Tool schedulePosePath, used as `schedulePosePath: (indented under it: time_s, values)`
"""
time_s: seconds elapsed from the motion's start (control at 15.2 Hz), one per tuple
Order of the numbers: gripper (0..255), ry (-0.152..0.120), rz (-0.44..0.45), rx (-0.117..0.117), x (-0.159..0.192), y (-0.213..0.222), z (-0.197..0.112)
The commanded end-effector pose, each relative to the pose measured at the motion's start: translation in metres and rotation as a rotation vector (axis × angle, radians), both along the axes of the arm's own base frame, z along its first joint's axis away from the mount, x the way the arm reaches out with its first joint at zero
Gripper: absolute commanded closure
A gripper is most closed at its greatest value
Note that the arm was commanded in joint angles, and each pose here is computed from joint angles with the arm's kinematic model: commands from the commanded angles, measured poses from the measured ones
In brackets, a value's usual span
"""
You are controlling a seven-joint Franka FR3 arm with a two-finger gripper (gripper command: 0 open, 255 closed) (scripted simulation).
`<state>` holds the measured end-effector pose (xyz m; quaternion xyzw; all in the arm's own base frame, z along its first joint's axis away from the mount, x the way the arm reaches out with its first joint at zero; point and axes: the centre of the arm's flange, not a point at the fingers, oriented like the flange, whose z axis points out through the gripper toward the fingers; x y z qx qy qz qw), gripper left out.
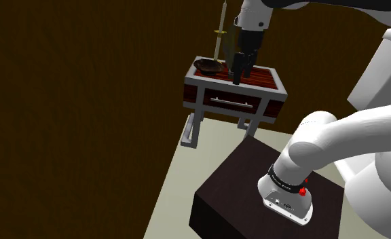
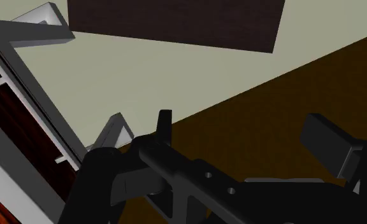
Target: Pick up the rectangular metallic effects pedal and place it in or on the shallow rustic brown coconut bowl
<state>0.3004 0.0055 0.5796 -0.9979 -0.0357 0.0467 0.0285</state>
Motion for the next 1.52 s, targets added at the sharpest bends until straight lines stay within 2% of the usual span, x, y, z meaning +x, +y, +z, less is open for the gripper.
schedulePosePath:
  time_s: [0.0, 0.73, 1.45]
  values:
    - [0, 0.0, 0.0, 0.0, 0.0, 0.0, 0.0]
    - [0, -0.076, -0.21, -0.101, 0.083, -0.083, -0.049]
    - [0, -0.153, -0.42, -0.203, 0.149, -0.187, -0.083]
